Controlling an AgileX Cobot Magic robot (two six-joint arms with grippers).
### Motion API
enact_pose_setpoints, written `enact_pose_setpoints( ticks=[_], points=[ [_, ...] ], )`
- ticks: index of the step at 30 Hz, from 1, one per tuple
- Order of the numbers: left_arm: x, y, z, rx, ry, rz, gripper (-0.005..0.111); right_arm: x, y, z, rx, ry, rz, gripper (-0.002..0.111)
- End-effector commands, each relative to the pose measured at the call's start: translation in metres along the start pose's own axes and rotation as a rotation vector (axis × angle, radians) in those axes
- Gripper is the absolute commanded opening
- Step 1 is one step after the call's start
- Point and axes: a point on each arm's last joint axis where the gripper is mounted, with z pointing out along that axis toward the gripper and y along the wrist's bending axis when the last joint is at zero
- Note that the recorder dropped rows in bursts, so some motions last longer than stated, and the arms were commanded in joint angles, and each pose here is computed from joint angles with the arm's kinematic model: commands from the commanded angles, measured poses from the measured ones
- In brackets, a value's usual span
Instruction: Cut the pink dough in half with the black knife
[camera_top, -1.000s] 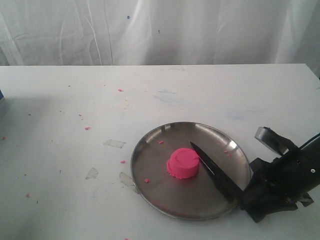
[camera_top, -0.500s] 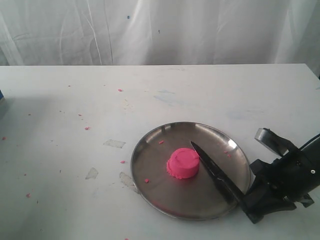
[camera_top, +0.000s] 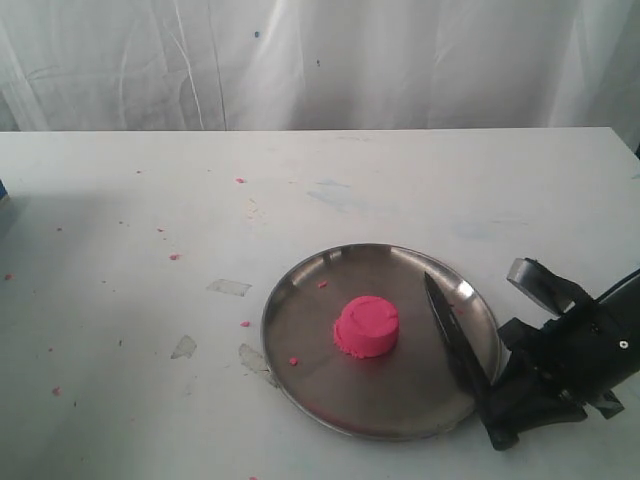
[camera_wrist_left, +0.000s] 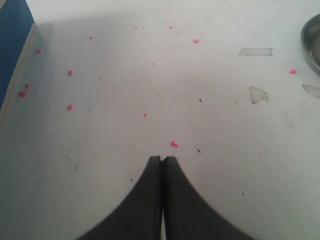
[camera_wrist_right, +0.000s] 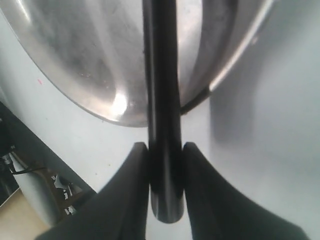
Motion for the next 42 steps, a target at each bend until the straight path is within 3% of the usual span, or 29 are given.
enact_pose_setpoints(
  ticks=[1,7,15,20,23,25,35,38,42],
  points=[
    [0.001,-0.001,0.0,0.009,-0.001,-0.002,0.0,-0.002,0.008,-0.005,-0.014,-0.032,-0.025,0.0],
    [0.001,-0.001,0.0,0.009,-0.001,-0.002,0.0,-0.001,0.026,-0.016,0.072,-0.089,-0.134,0.0],
    [0.001,-0.001,0.0,0.009,-0.001,-0.002,0.0,0.001,0.046,-0.018,0.094,-0.11,-0.214,0.0],
    [0.001,0.0,0.0,0.007,-0.001,0.006,0.0,0.007,0.075,-0.027,0.105,-0.179,-0.304,0.0],
    [0.001,0.004,0.0,-0.045,0.005,0.222,0.0,0.015,0.092,-0.033,0.114,-0.211,-0.371,0.0],
    [0.001,0.006,0.0,-0.069,0.01,0.307,0.0,0.021,0.103,-0.037,0.115,-0.227,-0.412,0.0],
    [-0.001,0.007,0.0,-0.076,-0.015,0.322,0.0,0.04,0.135,-0.042,0.107,-0.259,-0.542,0.0],
    [-0.013,0.004,-0.001,-0.059,-0.149,0.238,0.0,0.041,0.138,-0.04,0.1,-0.252,-0.546,0.0],
    [-0.044,0.004,-0.011,-0.003,-0.514,-0.135,0.0,0.041,0.142,-0.037,0.098,-0.247,-0.546,0.0]
  ],
)
